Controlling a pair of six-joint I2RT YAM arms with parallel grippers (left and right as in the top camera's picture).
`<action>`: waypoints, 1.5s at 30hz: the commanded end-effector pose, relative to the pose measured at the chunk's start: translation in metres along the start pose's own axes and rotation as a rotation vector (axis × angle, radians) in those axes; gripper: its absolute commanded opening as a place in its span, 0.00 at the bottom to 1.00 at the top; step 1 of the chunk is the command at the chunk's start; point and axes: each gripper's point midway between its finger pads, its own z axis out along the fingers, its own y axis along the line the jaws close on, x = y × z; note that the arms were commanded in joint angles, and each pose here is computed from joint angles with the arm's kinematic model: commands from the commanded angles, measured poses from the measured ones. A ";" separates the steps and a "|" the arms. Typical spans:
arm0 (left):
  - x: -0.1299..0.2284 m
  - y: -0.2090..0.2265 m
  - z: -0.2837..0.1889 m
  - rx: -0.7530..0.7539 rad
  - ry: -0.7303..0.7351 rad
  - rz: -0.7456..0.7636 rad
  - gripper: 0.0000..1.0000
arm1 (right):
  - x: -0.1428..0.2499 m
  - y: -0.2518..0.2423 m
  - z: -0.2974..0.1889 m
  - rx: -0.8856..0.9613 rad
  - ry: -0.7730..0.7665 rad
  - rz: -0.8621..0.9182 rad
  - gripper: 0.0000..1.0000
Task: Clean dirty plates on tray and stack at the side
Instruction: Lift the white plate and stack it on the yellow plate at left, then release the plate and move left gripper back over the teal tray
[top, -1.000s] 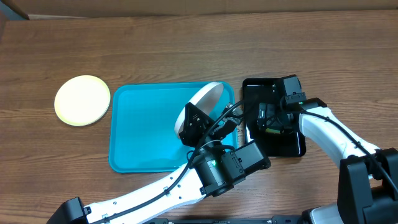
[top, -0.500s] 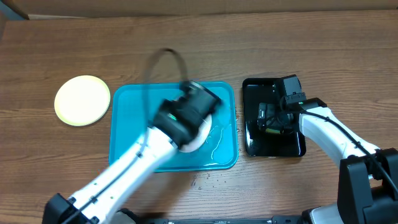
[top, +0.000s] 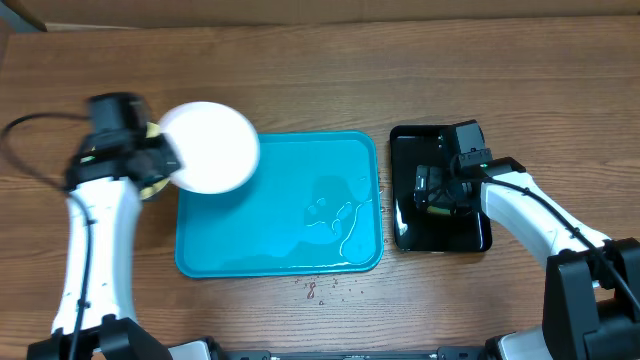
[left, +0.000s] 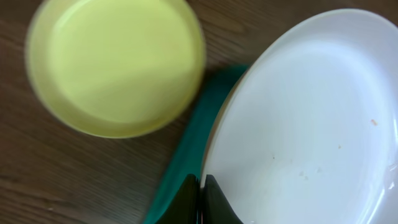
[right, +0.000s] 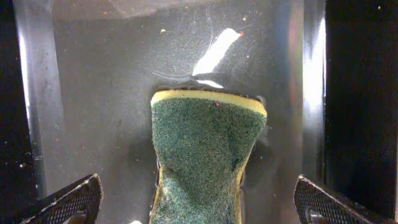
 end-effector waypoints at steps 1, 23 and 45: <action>-0.023 0.032 -0.010 0.013 -0.060 -0.158 0.04 | 0.000 -0.002 0.001 0.004 -0.003 0.007 1.00; -0.038 0.159 0.050 -0.248 -0.080 -0.402 0.04 | 0.000 -0.002 0.001 0.004 -0.003 0.007 1.00; 0.010 -0.078 0.001 0.668 0.242 -0.005 1.00 | 0.000 -0.002 0.001 0.004 -0.002 0.007 1.00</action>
